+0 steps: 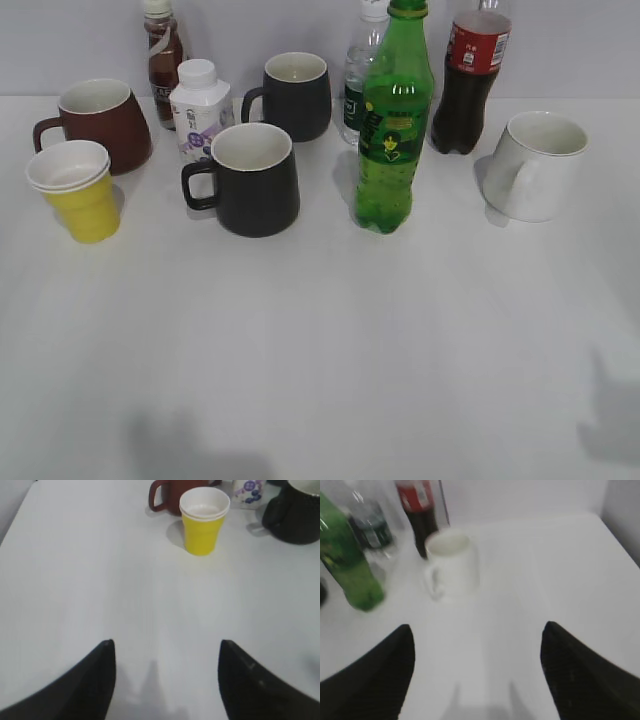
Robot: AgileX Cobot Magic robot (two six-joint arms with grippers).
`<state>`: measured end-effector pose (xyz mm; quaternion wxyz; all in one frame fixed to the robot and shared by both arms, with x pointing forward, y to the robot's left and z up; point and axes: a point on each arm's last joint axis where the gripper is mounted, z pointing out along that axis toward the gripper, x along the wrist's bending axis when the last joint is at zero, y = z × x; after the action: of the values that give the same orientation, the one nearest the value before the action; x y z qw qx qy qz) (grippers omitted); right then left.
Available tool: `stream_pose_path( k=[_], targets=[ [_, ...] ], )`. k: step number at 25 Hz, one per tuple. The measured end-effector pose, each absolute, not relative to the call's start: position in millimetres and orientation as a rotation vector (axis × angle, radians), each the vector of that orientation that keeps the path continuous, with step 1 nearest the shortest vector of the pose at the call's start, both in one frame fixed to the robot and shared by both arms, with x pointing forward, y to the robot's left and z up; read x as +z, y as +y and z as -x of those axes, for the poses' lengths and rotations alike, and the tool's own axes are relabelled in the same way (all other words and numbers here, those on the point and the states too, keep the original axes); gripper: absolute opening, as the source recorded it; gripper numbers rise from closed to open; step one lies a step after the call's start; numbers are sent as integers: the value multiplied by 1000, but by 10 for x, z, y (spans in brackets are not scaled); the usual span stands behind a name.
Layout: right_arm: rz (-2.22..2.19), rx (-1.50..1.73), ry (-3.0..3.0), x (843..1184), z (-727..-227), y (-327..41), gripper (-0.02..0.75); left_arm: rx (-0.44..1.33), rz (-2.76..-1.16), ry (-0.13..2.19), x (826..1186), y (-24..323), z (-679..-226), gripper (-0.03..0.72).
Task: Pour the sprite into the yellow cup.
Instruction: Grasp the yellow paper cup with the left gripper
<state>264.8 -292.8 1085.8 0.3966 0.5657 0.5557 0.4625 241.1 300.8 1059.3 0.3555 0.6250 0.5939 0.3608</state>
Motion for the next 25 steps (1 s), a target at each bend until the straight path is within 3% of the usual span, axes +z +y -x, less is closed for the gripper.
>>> stream_pose_path(
  k=[10, 20, 25],
  targets=[
    [-1198, 1274, 1604, 10984, -3132, -2756, 587, 1117, -1369, 1312, 10888, 2999, -2816, 491],
    [-1251, 1239, 1702, 10825, -3764, -2577, 587, 1181, -1217, 1227, 10827, 3004, -3612, 491],
    [-1275, 1205, 1729, 10677, -4061, -2486, 587, 1118, -1264, 1334, 10580, 3013, -4083, 491]
  ],
)
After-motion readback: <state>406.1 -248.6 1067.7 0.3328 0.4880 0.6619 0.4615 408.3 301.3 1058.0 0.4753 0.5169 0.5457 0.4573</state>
